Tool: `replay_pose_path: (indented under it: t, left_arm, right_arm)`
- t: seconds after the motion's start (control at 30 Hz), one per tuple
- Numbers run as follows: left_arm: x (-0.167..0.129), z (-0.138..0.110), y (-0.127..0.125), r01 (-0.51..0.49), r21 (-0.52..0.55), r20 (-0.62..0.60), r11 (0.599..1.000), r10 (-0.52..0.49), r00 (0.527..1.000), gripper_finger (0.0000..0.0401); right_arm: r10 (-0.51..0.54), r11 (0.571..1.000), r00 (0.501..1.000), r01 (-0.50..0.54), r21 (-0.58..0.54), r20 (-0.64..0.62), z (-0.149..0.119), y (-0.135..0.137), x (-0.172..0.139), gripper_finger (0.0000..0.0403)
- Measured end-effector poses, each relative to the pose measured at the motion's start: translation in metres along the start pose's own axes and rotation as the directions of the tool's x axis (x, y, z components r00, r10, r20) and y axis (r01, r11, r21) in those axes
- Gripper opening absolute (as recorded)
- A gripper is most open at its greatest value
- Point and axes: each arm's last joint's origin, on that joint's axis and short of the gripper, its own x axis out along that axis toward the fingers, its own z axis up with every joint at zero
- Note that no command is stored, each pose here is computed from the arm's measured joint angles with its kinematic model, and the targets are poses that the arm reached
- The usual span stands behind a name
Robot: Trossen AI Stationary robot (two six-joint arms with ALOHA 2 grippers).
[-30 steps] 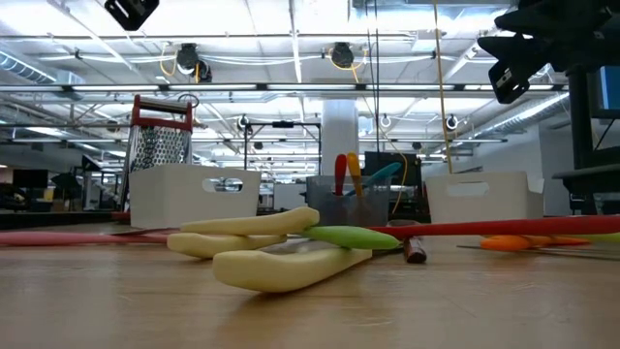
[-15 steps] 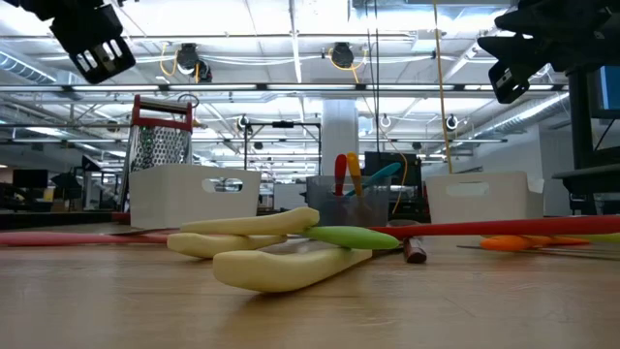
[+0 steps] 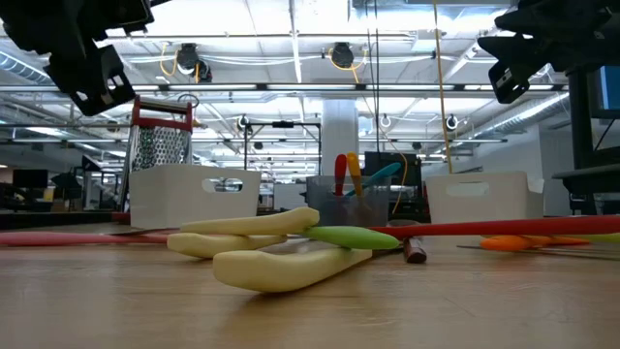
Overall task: Pick & Place Kitchen Items
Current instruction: Put the yellow knife into the left white bin
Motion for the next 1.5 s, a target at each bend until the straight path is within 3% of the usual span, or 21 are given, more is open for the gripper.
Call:
replay_pose_path:
  t: [0.77, 1.13, 1.5]
  left_arm:
    - [0.0004, -0.0034, 0.0061, -0.125, 0.009, 0.006, 0.992, 0.125, 0.992, 0.0141]
    - [0.0004, -0.0031, 0.006, -0.123, -0.024, 0.009, 0.992, 0.123, 0.992, 0.0141]
    - [0.0003, 0.0022, 0.005, -0.135, -0.199, 0.095, 0.971, 0.156, 0.983, 0.0141]
  right_arm:
    - [-0.007, 1.0, 1.0, 0.007, -0.012, 0.002, 0.0001, -0.0002, 0.0, 0.0114]
    - [-0.15, 0.988, 0.987, 0.152, -0.041, 0.051, 0.0014, -0.0044, -0.0003, 0.0114]
    - [-0.178, 0.984, 0.982, 0.179, -0.021, 0.06, 0.0017, -0.0052, -0.0005, 0.0114]
